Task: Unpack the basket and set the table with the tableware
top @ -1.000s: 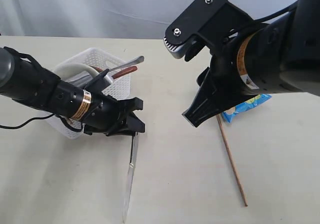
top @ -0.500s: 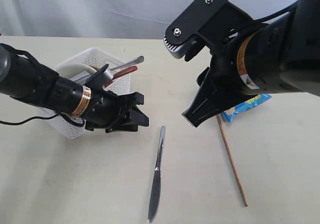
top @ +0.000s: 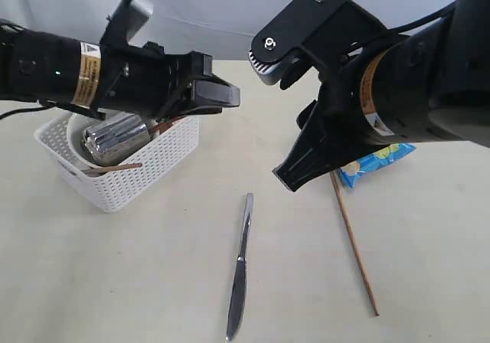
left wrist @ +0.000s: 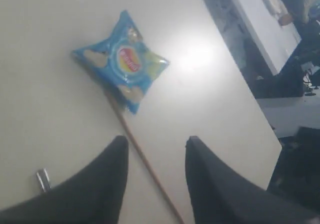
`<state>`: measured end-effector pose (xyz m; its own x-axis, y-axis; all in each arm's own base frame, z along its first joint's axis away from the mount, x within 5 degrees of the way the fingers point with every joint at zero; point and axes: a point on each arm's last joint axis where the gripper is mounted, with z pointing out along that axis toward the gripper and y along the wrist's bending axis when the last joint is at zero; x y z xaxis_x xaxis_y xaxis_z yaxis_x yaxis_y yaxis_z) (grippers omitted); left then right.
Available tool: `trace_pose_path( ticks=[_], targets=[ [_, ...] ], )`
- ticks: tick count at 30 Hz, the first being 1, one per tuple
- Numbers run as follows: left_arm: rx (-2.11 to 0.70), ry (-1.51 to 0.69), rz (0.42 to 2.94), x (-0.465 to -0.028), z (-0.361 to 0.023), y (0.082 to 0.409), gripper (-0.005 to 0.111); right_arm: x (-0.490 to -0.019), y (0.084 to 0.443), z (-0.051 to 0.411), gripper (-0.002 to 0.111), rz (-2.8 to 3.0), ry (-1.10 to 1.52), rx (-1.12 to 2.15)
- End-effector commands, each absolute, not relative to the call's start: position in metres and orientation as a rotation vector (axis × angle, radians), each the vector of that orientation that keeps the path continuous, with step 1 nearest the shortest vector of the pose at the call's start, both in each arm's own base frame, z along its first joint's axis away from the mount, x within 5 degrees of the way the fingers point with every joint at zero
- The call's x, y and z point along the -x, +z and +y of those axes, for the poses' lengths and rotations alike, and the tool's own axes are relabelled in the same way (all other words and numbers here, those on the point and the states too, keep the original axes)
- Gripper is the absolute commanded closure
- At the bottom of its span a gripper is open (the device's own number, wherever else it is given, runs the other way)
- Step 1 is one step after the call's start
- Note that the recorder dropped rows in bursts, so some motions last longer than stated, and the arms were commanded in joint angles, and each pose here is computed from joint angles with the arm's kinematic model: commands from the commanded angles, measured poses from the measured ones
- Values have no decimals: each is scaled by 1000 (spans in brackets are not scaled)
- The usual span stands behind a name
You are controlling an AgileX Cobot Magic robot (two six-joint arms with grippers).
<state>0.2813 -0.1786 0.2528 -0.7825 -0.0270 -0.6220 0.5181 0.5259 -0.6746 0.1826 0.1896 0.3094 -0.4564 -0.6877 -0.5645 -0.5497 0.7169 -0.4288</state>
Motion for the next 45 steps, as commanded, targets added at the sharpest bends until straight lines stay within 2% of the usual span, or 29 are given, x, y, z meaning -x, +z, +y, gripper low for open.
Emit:
trace_pose_path(
  ticks=[1,4,7,12,20,28,45],
  targets=[
    [-603,-1090,2024,-266,-161,292,70,-184,312,188,68,2171,-226,903],
    [-645,-932,1957,-261,-128,311,70,-186,314,186,68,2153,-241,859],
    [-678,-811,1897,-254,-95,312,70,-186,315,189,68,2133,-220,865],
    [-971,-681,1778,-231,-82,287,70,-187,316,190,68,2103,-224,916],
    [-1486,-221,1520,-211,-73,229,68,-187,316,191,68,2096,-221,925],
    [-1491,-187,1544,-213,-71,224,55,-187,317,193,68,2079,-201,934],
    [-1483,-354,1562,-239,-79,190,54,-186,317,195,68,2068,-184,955]
  ],
)
